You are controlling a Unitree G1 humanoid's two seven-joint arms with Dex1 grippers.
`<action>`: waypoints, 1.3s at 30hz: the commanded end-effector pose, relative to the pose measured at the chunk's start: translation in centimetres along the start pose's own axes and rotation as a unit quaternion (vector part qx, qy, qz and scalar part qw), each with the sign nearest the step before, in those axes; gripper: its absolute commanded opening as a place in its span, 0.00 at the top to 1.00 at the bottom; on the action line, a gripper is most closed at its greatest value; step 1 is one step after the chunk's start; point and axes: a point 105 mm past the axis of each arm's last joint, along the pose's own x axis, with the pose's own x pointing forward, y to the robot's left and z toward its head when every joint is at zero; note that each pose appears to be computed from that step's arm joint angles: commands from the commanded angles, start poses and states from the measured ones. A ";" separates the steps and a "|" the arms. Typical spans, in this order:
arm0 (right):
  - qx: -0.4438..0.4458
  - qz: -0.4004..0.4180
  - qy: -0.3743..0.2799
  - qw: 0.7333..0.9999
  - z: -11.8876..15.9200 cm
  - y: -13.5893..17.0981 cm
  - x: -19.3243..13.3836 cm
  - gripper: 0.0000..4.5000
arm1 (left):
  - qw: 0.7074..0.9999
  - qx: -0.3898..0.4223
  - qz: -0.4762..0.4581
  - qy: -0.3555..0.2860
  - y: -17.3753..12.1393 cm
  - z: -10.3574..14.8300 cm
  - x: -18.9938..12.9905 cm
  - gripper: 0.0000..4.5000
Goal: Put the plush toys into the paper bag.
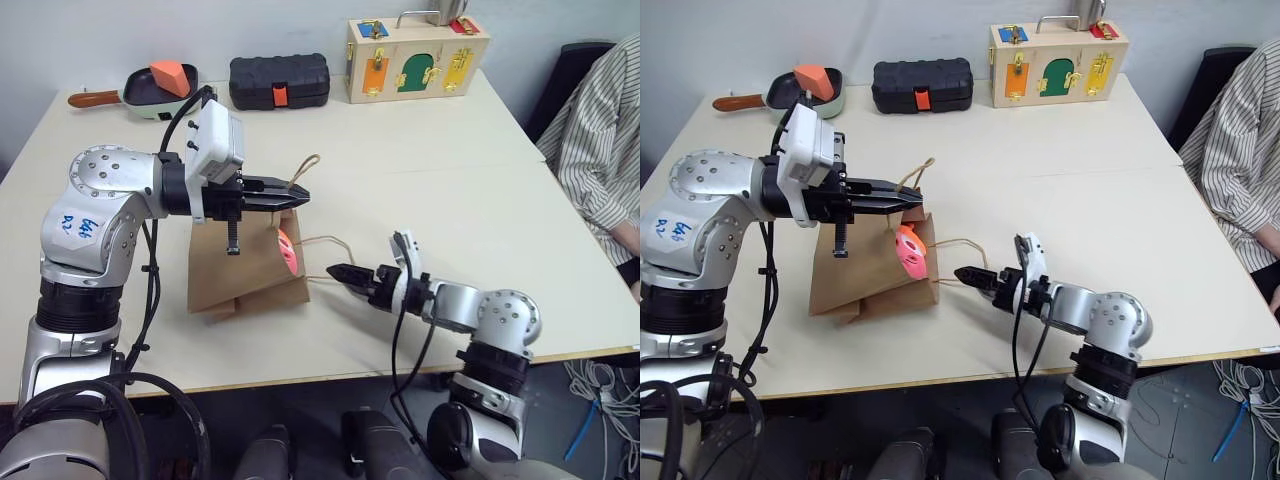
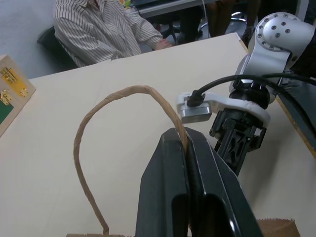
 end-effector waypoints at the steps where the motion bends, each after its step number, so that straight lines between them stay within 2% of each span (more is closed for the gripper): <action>1: -0.010 -0.030 -0.003 0.999 0.0 -0.9 0.7 0.33 | 1.000 0.022 0.005 -0.007 -0.1 1.1 -0.4 1.00; 8: -0.102 -0.021 -0.058 0.993 2.1 0.1 -0.8 0.90 | 1.000 0.019 0.013 -0.003 -0.1 1.0 -0.7 1.00; 9: -0.099 -0.020 -0.069 0.993 2.5 0.2 -0.9 0.96 | 1.000 0.018 0.014 -0.004 -0.1 1.0 -0.8 1.00; 10: -0.093 -0.017 -0.080 0.992 2.9 0.2 -1.1 0.98 | 1.000 0.018 0.014 -0.004 -0.1 0.9 -0.8 1.00; 13: -0.067 -0.011 -0.095 0.993 3.7 0.2 -1.2 0.98 | 1.000 0.017 0.015 -0.006 -0.1 0.9 -0.7 1.00; 25: -0.040 -0.065 -0.084 0.994 3.6 -2.0 -0.5 0.98 | 1.000 0.018 0.013 -0.007 0.1 0.9 -0.5 1.00; 28: -0.021 -0.061 -0.071 0.995 2.9 -1.9 -0.3 0.85 | 1.000 0.019 0.014 -0.007 0.2 0.9 -0.6 1.00; 31: 0.002 -0.058 -0.075 0.995 2.9 -1.9 0.2 0.62 | 1.000 0.021 0.016 -0.006 0.2 0.9 -0.6 1.00; 33: 0.014 -0.060 -0.080 0.995 3.1 -2.0 0.3 0.51 | 1.000 0.021 0.016 -0.005 0.2 0.9 -0.7 1.00; 39: 0.036 -0.037 -0.087 0.995 3.7 -1.2 1.0 0.51 | 1.000 0.023 0.017 -0.002 0.3 0.9 -0.8 1.00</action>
